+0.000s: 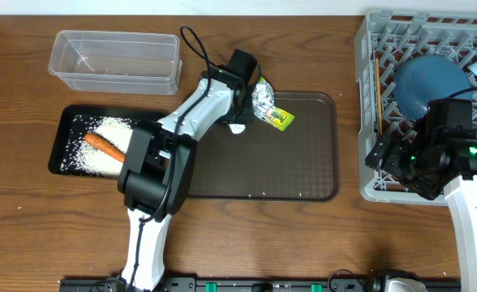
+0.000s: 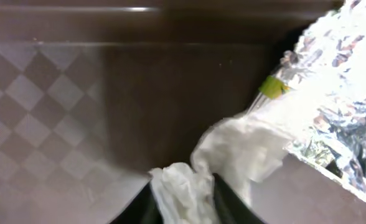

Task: Sort waste into correct bins and load items into the dishwasher rack
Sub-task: 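Carry the tissue left into the clear plastic bin and release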

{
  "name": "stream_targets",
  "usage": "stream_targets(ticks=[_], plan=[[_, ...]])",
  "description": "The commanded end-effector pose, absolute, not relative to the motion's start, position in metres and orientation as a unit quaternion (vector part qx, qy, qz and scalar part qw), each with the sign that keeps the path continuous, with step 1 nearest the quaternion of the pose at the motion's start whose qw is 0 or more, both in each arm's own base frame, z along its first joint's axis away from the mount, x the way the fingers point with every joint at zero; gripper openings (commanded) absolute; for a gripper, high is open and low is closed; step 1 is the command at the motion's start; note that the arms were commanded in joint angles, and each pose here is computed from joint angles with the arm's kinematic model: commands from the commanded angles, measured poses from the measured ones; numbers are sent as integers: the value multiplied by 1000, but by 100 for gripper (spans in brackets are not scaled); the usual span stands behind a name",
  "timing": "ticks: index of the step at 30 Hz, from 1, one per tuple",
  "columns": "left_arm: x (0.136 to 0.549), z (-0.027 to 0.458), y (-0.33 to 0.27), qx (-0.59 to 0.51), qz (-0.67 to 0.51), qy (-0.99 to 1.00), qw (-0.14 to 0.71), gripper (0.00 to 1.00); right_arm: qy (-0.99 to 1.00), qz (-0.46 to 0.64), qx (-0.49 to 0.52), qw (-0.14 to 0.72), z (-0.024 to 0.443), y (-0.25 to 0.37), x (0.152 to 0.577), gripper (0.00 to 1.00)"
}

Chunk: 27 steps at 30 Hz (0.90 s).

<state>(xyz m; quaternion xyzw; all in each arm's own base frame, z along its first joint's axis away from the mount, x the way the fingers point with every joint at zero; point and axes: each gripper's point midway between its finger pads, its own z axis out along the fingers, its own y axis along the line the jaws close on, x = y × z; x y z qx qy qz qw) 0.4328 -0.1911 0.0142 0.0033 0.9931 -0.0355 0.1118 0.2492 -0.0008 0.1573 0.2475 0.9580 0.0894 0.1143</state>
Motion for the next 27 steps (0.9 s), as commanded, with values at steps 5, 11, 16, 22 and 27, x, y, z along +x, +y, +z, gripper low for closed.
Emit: stream_targets(ticks=[5, 11, 16, 22, 27], plan=[[464, 123, -168, -29, -60, 969, 237, 15, 958, 86, 246, 122, 161, -5, 249, 99], [488, 187, -106, -100, -13, 935, 340, 14, 958, 86, 246, 122, 161, -5, 249, 99], [514, 201, -67, -144, -12, 913, 382, 14, 958, 86, 246, 122, 161, -5, 249, 99], [544, 200, -20, -192, -7, 887, 420, 15, 958, 86, 246, 122, 161, -5, 249, 99], [556, 177, 15, -236, 1, 879, 414, 15, 958, 86, 246, 122, 161, -5, 249, 99]])
